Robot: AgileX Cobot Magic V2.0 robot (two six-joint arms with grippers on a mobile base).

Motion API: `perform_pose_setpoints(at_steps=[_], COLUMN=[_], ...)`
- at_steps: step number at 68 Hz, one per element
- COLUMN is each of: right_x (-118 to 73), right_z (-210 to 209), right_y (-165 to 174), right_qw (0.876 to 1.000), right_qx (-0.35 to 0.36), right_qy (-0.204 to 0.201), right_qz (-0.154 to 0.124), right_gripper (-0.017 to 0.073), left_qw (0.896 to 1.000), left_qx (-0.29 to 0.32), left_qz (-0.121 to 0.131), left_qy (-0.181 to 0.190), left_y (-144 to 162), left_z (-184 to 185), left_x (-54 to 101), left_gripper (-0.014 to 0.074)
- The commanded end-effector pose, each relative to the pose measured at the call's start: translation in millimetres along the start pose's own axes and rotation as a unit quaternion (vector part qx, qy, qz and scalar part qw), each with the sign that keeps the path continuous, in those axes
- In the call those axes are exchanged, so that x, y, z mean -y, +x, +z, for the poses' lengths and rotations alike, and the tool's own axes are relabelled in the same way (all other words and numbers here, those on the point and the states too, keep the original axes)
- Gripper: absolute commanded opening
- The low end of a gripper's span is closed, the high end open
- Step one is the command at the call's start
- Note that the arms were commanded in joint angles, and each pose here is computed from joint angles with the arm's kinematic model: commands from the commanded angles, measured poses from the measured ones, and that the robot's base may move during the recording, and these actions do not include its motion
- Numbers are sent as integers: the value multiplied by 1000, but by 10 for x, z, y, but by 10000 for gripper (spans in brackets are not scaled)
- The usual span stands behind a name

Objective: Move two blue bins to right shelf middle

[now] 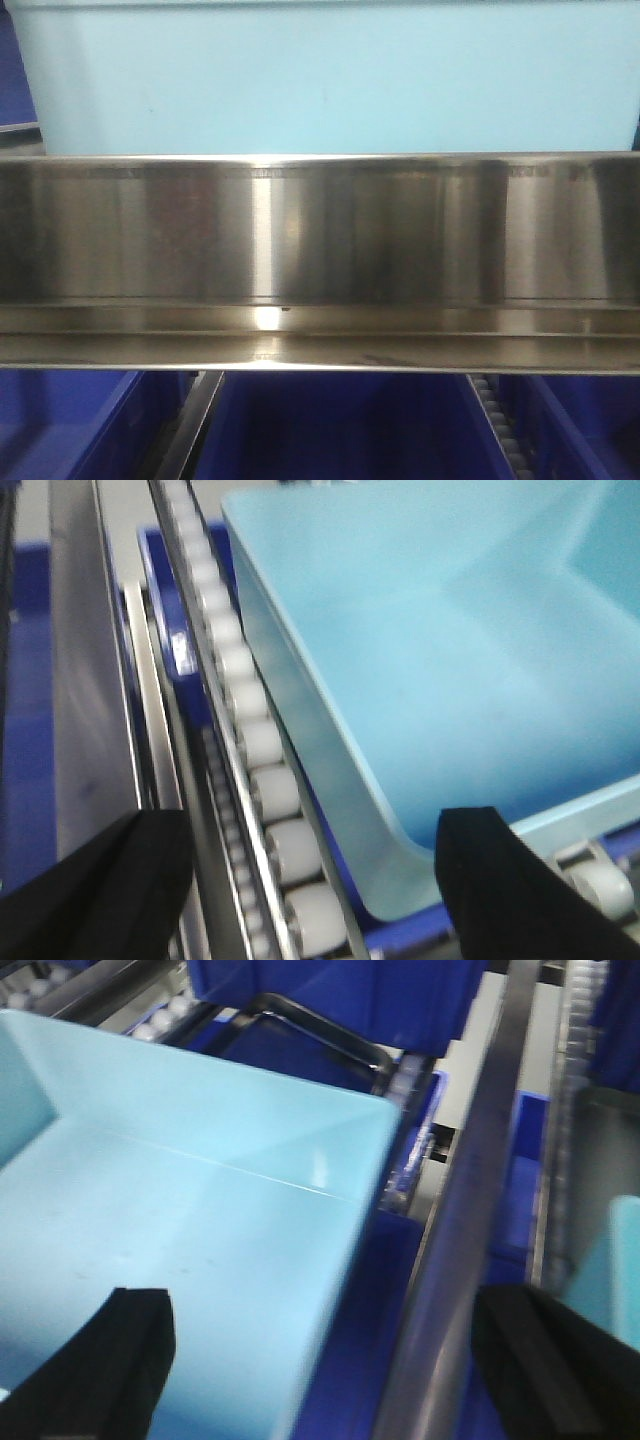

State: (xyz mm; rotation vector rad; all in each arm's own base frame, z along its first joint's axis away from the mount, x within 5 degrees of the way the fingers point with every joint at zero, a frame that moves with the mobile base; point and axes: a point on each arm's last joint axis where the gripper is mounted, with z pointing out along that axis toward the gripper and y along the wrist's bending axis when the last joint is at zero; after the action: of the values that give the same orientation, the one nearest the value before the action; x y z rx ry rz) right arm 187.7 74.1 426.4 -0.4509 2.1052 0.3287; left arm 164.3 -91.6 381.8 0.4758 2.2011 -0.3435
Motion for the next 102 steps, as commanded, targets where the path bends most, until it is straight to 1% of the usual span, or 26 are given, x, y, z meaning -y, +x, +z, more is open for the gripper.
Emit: perform_pose_setpoints(at_steps=[1, 6, 8, 13, 16, 19, 23, 26, 31, 33, 36, 40, 46, 50, 53, 63, 69, 80, 89, 92, 96, 98, 99, 102], right_x=[-52, -79, -76, -66, -63, -61, -52, -36, 11, 32, 62, 89, 102, 111, 119, 143, 157, 171, 167, 167, 168, 169, 168, 168], right_z=[65, 160, 202, 306, 349, 383, 432, 468, 526, 549, 582, 639, 734, 819, 882, 1087, 1206, 1341, 1395, 1400, 1409, 1416, 1414, 1413], right_y=[-56, -65, -69, -75, -90, -108, -138, -153, -166, -166, -163, -151, -134, -112, -96, -37, -7, 29, 33, 35, 37, 40, 42, 44], right_qw=[1000, 1000, 999, 999, 998, 998, 997, 996, 995, 993, 991, 987, 984, 982, 980, 974, 971, 969, 969, 969, 969, 969, 968, 968], right_qx=[-2, -15, -21, -43, -53, -61, -72, -81, -97, -105, -119, -140, -157, -170, -178, -205, -215, -225, -223, -223, -224, -225, -226, -227], right_qy=[-13, -22, -22, -24, -25, -26, -24, -17, 7, 18, 34, 47, 49, 50, 50, 52, 54, 54, 50, 49, 49, 49, 49, 49], right_qz=[-9, -12, -10, 3, 3, 3, 11, 19, 39, 42, 56, 67, 70, 71, 71, 76, 84, 87, 92, 92, 92, 92, 92, 92], right_gripper=[487, 487, 487, 487, 487, 487, 487, 487, 487, 487, 487, 487, 487, 487, 487, 487, 487, 487, 484, 463, 407, 345, 331, 236], left_qw=[1000, 999, 999, 997, 996, 994, 993, 992, 990, 989, 987, 985, 982, 979, 977, 974, 972, 967, 963, 963, 963, 963, 963, 963], left_qx=[-15, -32, -43, -78, -90, -106, -116, -121, -134, -137, -147, -157, -172, -181, -191, -208, -217, -238, -251, -253, -253, -253, -253, -253], left_qz=[-1, -1, -1, -12, -13, -16, -26, -27, -29, -35, -42, -55, -60, -70, -72, -72, -73, -71, -66, -66, -66, -66, -66, -66], left_qy=[3, 2, 1, -3, -5, -12, -24, -28, -32, -35, -39, -48, -53, -56, -58, -60, -61, -60, -69, -69, -69, -69, -69, -69], left_y=[-105, -205, -250, -364, -434, -484, -557, -599, -657, -679, -701, -738, -779, -800, -809, -840, -844, -792, -750, -745, -745, -745, -745, -745], left_z=[15, 91, 123, 225, 263, 325, 374, 424, 517, 551, 606, 687, 803, 883, 956, 1144, 1256, 1429, 1553, 1569, 1567, 1567, 1567, 1567], left_x=[25, 33, 36, 44, 48, 37, 25, 21, 21, 19, 17, 6, 5, 5, 4, 3, 4, 20, 0, -1, -1, -1, -1, -1], left_gripper=[412, 412, 412, 412, 412, 412, 412, 412, 412, 412, 412, 412, 412, 412, 412, 412, 412, 412, 412, 410, 395, 377, 364, 309])
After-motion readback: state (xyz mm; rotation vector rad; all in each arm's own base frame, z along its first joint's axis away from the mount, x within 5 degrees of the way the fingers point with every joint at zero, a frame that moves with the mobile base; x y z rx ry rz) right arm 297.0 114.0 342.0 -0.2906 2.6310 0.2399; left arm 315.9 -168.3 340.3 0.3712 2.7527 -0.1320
